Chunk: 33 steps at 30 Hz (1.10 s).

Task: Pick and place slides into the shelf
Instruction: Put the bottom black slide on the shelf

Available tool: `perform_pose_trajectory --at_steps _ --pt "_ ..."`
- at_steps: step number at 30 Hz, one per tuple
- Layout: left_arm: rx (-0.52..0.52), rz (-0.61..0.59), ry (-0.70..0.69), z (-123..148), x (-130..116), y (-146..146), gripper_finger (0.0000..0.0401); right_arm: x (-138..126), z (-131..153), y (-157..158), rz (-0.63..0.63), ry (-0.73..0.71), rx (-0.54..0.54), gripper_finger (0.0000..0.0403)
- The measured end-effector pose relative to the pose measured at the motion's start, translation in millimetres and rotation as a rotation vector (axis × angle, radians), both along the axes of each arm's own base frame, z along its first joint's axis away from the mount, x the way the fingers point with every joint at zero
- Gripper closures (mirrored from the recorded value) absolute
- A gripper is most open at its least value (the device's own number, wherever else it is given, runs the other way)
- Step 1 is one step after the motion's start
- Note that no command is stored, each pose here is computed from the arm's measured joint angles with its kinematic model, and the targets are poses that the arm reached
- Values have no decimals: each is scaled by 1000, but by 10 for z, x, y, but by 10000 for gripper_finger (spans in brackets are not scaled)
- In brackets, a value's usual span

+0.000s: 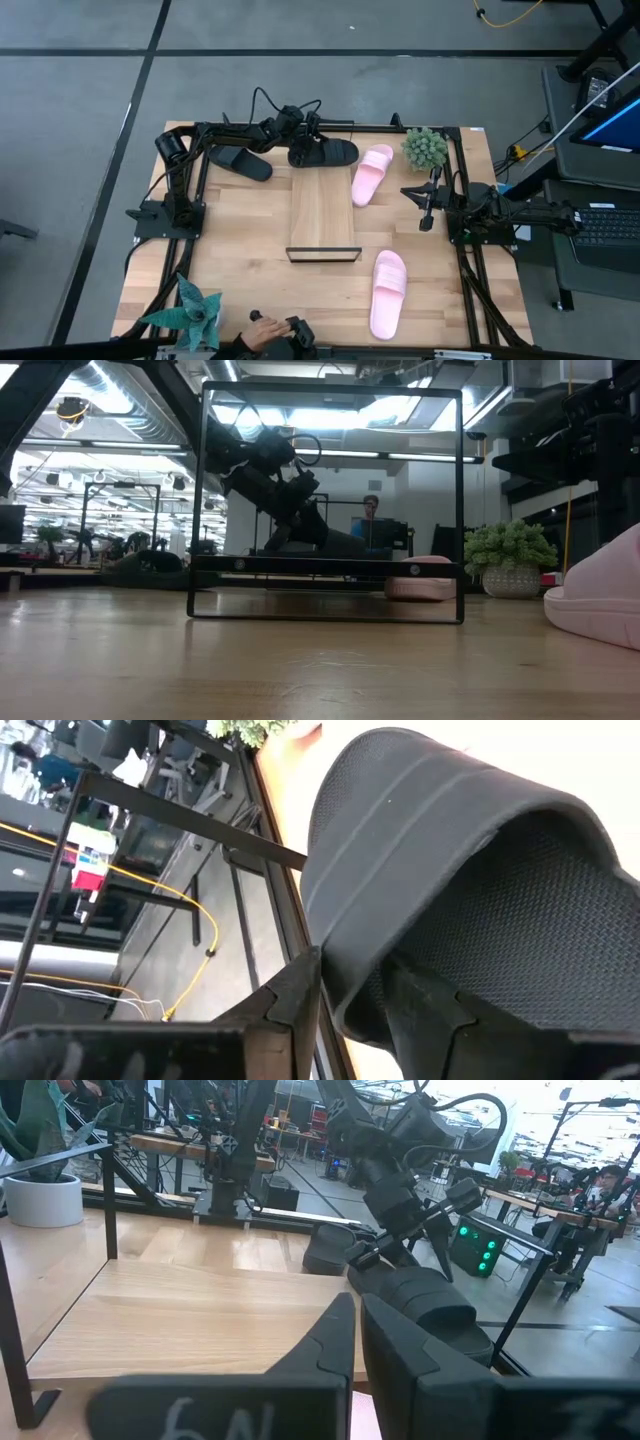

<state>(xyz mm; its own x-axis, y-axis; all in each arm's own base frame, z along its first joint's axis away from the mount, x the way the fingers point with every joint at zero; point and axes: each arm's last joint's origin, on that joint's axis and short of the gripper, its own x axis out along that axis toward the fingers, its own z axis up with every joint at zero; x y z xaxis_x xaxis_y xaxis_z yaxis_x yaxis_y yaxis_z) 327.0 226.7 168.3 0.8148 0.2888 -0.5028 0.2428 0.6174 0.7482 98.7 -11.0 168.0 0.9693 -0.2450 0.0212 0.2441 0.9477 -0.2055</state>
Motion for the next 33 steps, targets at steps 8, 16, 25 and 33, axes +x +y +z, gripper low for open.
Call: perform_pose_trajectory --at_steps 8,16,25,33 --pt "-1 -5 6 -3 21 -34 301 0 0 0 0 0 0 377" --pt "-59 -1 66 99 77 -2 301 0 0 0 0 0 0 377" --pt "-81 -7 92 179 113 15 301 0 -1 0 0 1 -2 377" --pt "-61 10 132 163 139 -44 301 0 -3 0 0 5 -4 377"
